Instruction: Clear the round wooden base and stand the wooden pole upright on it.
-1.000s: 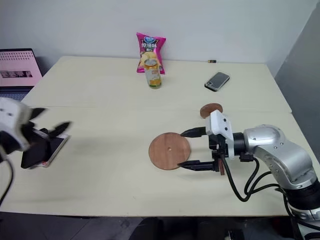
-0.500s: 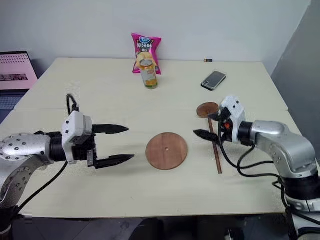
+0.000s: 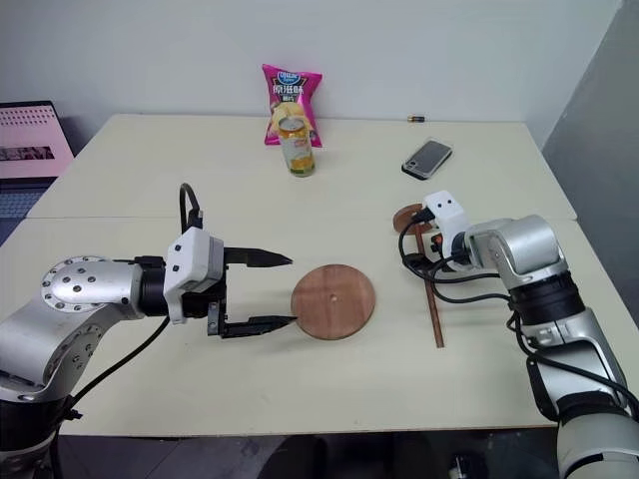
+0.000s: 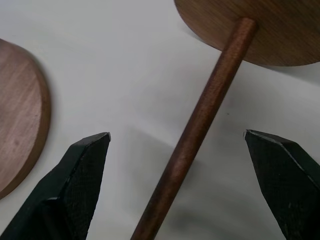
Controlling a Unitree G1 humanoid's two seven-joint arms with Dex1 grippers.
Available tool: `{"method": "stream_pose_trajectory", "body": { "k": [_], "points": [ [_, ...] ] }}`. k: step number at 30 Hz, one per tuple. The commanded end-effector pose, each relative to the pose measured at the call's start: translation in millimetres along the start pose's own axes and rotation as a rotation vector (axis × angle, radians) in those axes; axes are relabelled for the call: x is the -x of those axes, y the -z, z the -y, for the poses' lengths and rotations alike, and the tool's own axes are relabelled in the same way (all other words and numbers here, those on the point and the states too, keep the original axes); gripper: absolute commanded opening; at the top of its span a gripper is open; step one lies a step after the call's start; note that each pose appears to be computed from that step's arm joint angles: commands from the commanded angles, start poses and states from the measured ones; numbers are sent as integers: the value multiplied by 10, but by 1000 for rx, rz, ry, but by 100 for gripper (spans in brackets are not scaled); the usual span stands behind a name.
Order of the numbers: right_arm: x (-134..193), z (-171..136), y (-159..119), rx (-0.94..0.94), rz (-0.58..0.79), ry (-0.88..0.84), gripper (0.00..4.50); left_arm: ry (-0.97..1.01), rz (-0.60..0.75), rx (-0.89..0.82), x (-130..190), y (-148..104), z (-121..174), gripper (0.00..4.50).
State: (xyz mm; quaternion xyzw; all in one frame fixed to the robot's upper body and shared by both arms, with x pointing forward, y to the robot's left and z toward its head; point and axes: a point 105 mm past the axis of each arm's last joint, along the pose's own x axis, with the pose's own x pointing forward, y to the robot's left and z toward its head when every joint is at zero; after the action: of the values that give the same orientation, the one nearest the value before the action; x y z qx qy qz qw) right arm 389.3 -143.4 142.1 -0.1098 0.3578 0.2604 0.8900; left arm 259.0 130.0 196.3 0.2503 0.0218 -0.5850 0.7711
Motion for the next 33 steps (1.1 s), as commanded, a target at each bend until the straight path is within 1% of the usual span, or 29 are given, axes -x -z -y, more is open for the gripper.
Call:
{"method": "stream_pose_trajectory", "body": {
  "k": [1,5,7,8,9,11,13,15,16,19,21,23,24,29,32,33],
  "points": [
    [-46,103,-77,-6,-53,9,450,18,17,-61,-62,-60,28,449],
    [-79,164,-91,-32,-111,-15,450,19,23,-71,-106,-59,44,449],
    [-81,194,-105,-46,-128,-24,412,18,25,-74,-122,-55,50,450],
    [-82,207,-117,-51,-129,-27,401,17,23,-76,-126,-48,50,450],
    [-82,208,-130,-52,-131,-36,381,18,17,-83,-128,-35,50,450],
    [-76,191,-165,-56,-134,-60,323,19,14,-87,-136,-18,52,450],
    [-74,159,-185,-69,-143,-81,287,19,14,-87,-144,-9,55,450],
    [-79,131,-187,-80,-151,-97,234,21,11,-87,-151,4,62,450],
    [-81,125,-186,-83,-154,-101,215,22,10,-87,-152,8,64,450],
    [-81,125,-176,-94,-161,-105,136,25,11,-84,-157,8,78,450],
    [-81,128,-173,-105,-158,-105,96,27,10,-81,-157,14,85,450],
    [-79,131,-175,-120,-152,-105,42,29,8,-79,-152,25,90,450],
    [-70,138,-189,-133,-139,-105,24,31,6,-77,-148,32,93,450],
    [14,117,-316,-180,-76,-137,24,29,-3,-62,-110,53,80,450],
    [156,-5,-548,-126,37,-217,24,9,-12,-31,-23,65,50,450],
    [225,-92,-658,-89,103,-263,24,0,-19,-21,15,79,46,450]
  ]
}}
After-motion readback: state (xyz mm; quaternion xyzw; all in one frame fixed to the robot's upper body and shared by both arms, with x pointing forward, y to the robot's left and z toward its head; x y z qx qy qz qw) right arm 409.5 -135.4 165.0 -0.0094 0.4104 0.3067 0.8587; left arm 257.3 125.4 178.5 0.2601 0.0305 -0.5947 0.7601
